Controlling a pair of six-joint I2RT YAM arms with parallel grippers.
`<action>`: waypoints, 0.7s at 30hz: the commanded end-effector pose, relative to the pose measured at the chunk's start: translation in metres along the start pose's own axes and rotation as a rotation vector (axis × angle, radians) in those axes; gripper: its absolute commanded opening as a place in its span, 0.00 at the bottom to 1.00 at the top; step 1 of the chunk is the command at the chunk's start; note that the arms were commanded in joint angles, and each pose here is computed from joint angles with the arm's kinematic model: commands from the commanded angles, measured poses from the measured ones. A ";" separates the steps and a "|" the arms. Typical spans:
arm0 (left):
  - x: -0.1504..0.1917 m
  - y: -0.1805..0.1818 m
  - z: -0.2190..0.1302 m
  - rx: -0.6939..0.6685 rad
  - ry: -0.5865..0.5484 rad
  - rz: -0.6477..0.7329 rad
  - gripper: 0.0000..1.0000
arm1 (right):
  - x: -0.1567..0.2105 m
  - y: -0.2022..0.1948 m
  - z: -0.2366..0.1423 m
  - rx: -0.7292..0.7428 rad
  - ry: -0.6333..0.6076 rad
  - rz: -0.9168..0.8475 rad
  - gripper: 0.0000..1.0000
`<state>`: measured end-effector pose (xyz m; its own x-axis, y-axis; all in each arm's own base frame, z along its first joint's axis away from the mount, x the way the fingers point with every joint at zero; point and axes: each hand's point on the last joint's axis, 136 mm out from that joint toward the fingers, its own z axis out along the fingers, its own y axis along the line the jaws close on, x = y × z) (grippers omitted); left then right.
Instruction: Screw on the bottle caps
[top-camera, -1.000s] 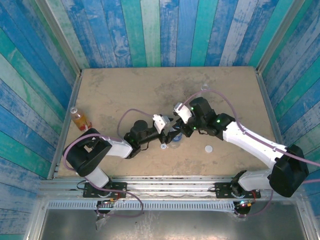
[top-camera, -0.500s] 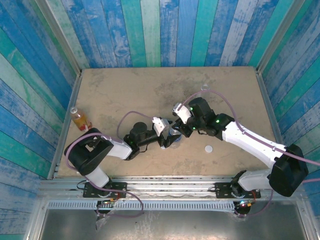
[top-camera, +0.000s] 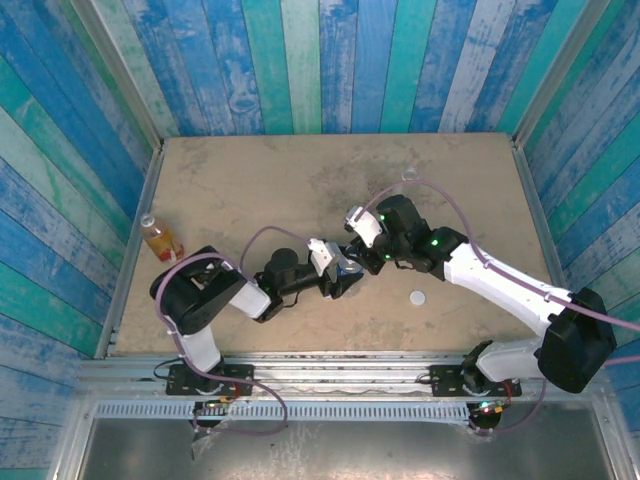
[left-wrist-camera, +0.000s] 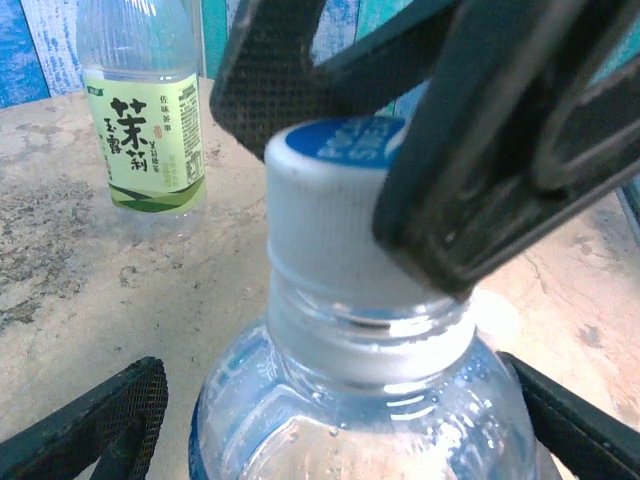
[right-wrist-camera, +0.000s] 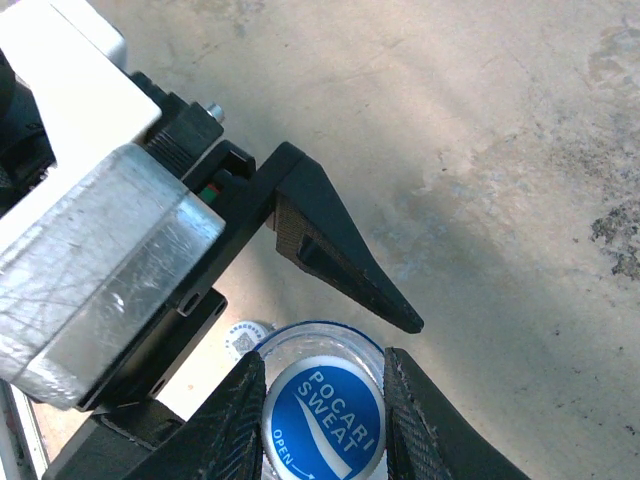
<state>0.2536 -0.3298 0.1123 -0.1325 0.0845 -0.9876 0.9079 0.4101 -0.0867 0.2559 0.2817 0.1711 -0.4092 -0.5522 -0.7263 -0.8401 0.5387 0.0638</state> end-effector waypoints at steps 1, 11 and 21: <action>0.011 0.000 0.002 -0.005 0.009 -0.007 0.85 | 0.025 0.001 0.007 -0.004 0.103 0.016 0.27; 0.017 -0.003 0.002 0.000 -0.005 0.002 0.80 | 0.025 0.002 0.008 -0.006 0.106 0.018 0.27; 0.017 -0.005 0.001 -0.002 0.007 -0.007 0.64 | 0.027 0.001 0.008 -0.004 0.114 0.020 0.27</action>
<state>0.2476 -0.3321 0.1018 -0.1311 0.0750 -0.9885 0.9111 0.4022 -0.0903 0.2575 0.2830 0.1708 -0.4099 -0.5528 -0.7255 -0.8399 0.5390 0.0638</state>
